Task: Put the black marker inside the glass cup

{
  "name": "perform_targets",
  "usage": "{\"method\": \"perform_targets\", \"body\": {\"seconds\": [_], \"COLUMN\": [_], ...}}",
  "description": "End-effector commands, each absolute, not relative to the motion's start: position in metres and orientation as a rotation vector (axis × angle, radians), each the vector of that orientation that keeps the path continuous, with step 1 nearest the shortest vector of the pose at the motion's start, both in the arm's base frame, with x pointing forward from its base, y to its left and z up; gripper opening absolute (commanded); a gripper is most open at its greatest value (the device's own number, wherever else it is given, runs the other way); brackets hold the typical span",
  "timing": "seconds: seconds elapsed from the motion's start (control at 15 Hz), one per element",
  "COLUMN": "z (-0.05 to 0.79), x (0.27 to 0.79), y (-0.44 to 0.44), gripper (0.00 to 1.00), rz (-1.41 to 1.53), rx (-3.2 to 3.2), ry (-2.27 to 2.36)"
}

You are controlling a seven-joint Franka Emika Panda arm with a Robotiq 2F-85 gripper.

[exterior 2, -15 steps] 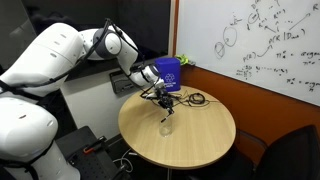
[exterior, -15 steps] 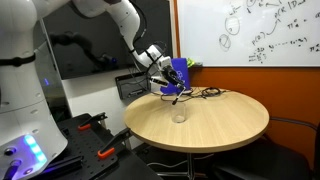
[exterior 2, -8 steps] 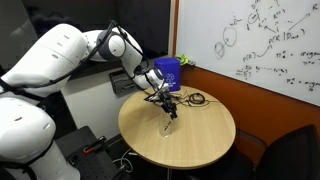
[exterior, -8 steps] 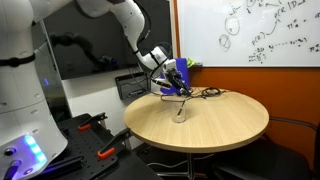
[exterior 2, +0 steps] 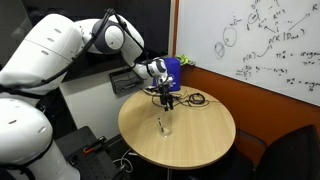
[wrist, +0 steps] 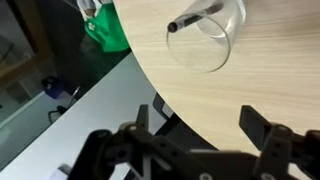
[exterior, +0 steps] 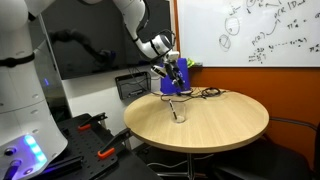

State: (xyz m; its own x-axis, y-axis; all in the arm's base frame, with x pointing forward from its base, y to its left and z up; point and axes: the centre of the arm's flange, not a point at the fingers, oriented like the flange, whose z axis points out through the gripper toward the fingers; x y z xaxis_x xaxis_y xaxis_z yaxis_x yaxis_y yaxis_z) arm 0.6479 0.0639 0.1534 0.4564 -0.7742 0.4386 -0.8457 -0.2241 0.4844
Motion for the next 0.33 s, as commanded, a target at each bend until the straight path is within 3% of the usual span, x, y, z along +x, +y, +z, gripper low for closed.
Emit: {"method": "perform_targets", "body": {"seconds": [0.0, 0.27], "z": [0.182, 0.199], "x": [0.627, 0.622], "y": [0.057, 0.052], "gripper": [1.0, 1.0], "rz": [-0.003, -0.107], "rx": [2.121, 2.231], "ry": [-1.29, -1.2]}}
